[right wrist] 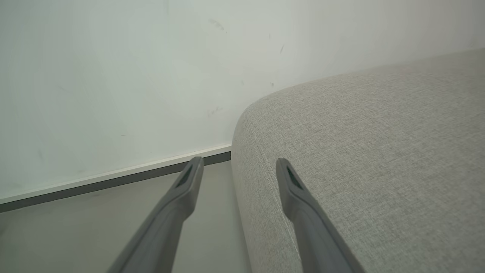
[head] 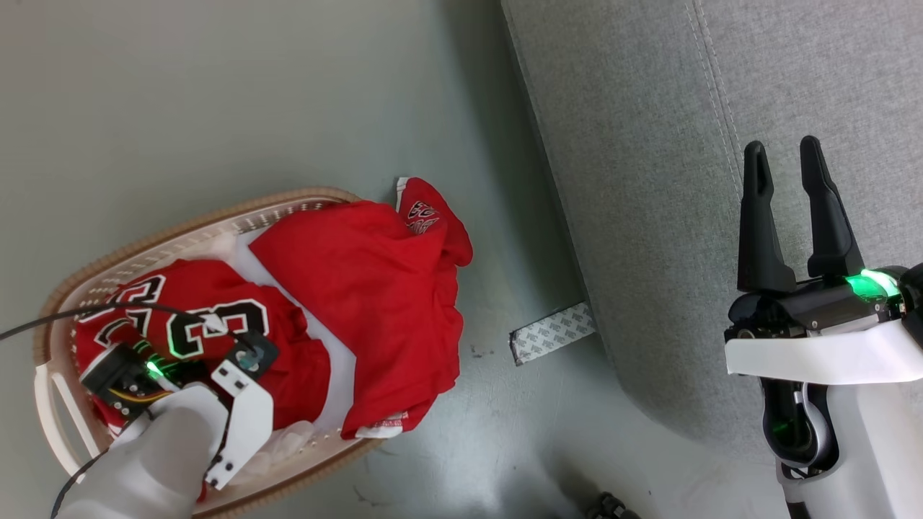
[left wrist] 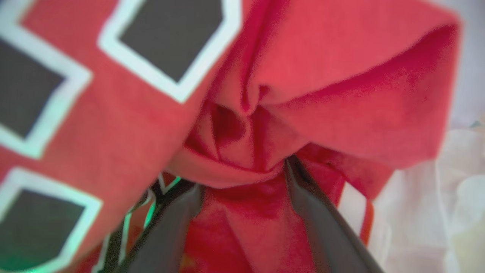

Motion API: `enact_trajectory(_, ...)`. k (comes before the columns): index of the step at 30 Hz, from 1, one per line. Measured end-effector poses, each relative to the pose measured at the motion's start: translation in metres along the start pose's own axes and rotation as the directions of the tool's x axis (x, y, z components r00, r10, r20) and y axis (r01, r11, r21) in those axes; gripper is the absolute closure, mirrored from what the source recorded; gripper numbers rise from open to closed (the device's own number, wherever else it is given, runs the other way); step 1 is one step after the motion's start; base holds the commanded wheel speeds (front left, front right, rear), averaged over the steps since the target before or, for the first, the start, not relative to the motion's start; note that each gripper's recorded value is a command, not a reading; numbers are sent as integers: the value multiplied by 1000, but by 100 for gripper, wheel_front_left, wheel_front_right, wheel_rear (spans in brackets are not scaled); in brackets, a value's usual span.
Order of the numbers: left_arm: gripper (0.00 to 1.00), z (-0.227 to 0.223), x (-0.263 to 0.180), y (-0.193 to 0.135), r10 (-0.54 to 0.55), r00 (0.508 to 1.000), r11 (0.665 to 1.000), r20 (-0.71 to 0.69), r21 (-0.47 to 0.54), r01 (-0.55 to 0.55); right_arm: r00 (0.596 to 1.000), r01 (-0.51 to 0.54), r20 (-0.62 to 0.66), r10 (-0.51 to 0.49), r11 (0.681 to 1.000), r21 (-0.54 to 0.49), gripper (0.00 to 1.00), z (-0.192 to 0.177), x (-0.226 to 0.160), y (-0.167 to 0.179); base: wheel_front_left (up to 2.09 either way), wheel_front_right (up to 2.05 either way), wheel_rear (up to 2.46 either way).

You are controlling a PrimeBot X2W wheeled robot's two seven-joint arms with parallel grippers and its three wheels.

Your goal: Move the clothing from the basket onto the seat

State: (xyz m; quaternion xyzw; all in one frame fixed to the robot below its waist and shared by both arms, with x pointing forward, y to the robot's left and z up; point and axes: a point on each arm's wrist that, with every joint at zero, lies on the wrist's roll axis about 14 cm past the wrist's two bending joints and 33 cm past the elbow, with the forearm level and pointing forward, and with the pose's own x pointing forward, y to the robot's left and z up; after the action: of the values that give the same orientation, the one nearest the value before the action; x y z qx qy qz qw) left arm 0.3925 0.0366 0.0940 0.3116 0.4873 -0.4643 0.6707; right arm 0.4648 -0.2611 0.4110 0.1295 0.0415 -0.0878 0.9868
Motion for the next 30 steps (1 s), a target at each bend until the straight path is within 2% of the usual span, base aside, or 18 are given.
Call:
enact_trajectory(1, 0, 1, 1, -1, -4, 1000, 1000, 4, -7, 4, 1000, 1, -3, -1, 1000, 1, 0, -1, 0, 0, 0, 0, 0)
enact_trajectory(2, 29, 2, 2, 0, -4, 1000, 1000, 9, -13, 4, 1000, 0, -5, 0, 1000, 0, 0, -2, 1, 0, 0, 0, 0)
enact_trajectory(3, 67, 2, 2, 0, -3, 1000, 1000, 12, -20, 3, 1000, -3, -5, 3, 1000, 1, 0, -2, 1, 1, 0, 0, 0)
enact_trajectory(4, 100, 3, 2, 1, -2, 1000, 1000, 13, -25, 2, 1000, -7, -2, 7, 1000, 2, 0, -1, 2, 2, 0, 0, 0)
enact_trajectory(10, 100, 12, -5, 0, 6, 999, 998, 42, -62, -4, 1000, -13, 8, 13, 1000, 1, 0, 2, 3, 4, 0, 0, 0)
enact_trajectory(17, 100, 42, -37, -11, 38, 985, 994, 167, -109, -20, 996, -54, 67, 54, 999, 0, 0, 28, -2, 19, 0, 0, 0)
enact_trajectory(22, 100, 76, -77, -14, 104, 947, 986, 305, -157, -57, 989, -89, 119, 90, 996, -12, 0, 52, -14, 33, 0, 0, 0)
enact_trajectory(30, 100, 90, -146, -7, 262, 860, 948, 437, -281, -146, 969, -172, 179, 168, 985, 9, 0, 78, -37, 65, 0, 0, 0)
